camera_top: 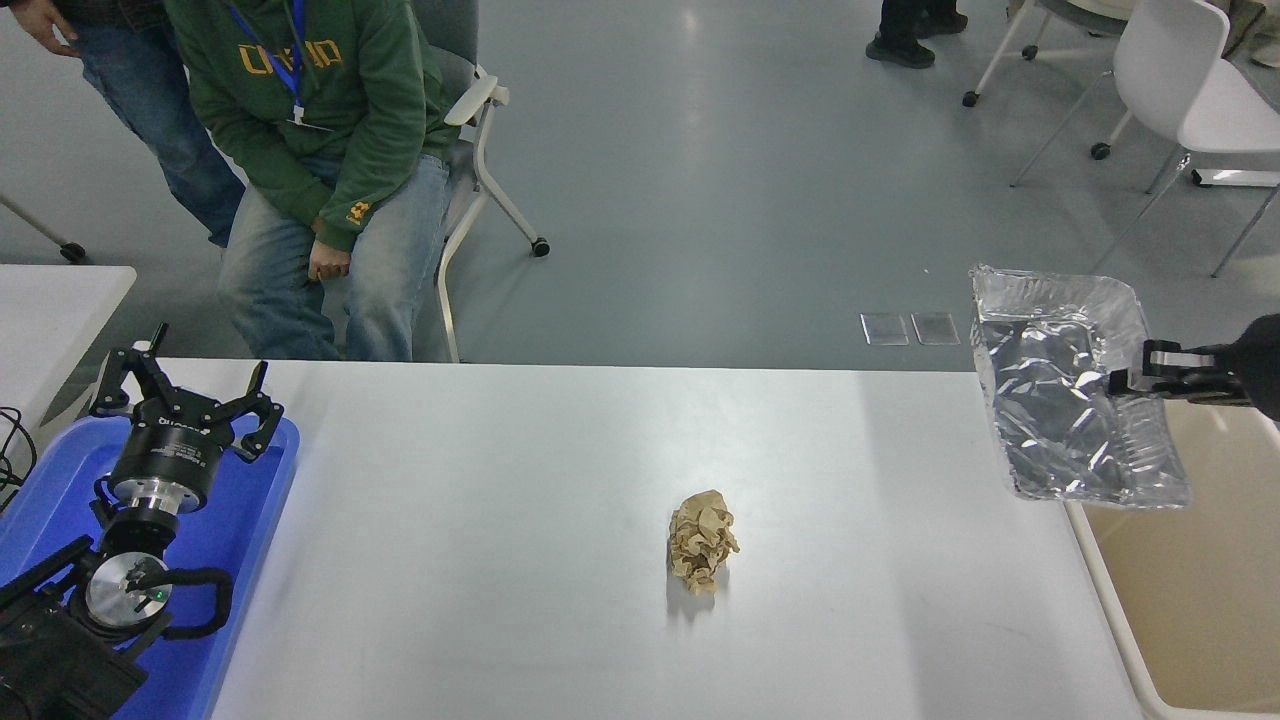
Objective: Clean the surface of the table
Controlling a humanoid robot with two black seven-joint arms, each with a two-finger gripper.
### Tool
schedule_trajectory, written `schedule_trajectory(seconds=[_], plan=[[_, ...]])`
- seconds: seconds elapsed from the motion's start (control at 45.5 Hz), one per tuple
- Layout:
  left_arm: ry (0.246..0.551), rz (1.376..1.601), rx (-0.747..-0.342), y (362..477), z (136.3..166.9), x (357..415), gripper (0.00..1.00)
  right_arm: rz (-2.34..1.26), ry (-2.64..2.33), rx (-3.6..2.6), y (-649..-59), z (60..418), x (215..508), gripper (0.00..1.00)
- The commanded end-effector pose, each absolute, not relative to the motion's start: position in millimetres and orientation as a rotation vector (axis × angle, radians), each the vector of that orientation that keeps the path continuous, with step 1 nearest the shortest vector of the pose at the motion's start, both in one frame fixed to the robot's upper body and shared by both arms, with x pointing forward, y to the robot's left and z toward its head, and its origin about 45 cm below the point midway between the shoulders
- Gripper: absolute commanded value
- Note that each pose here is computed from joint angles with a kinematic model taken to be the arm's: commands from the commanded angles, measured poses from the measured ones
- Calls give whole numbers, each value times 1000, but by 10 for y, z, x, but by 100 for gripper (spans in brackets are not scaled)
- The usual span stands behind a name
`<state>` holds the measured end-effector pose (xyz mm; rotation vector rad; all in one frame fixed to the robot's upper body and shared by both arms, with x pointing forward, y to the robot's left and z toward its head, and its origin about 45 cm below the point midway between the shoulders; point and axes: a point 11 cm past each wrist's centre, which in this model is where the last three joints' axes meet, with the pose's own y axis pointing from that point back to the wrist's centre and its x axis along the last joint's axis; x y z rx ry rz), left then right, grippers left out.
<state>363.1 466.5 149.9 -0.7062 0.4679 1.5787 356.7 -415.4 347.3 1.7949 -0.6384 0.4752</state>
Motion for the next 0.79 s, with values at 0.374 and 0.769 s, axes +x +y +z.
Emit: schedule_trajectory(seconds=[0.374,0.769], plan=[[468,1579,-706,4665,1498,3631,100,500,-649,1795,-4167,3691,3561,0],[468,1579,-706,4665,1498,3631,100,497,-650,1792,-4179,3695,3555,0]])
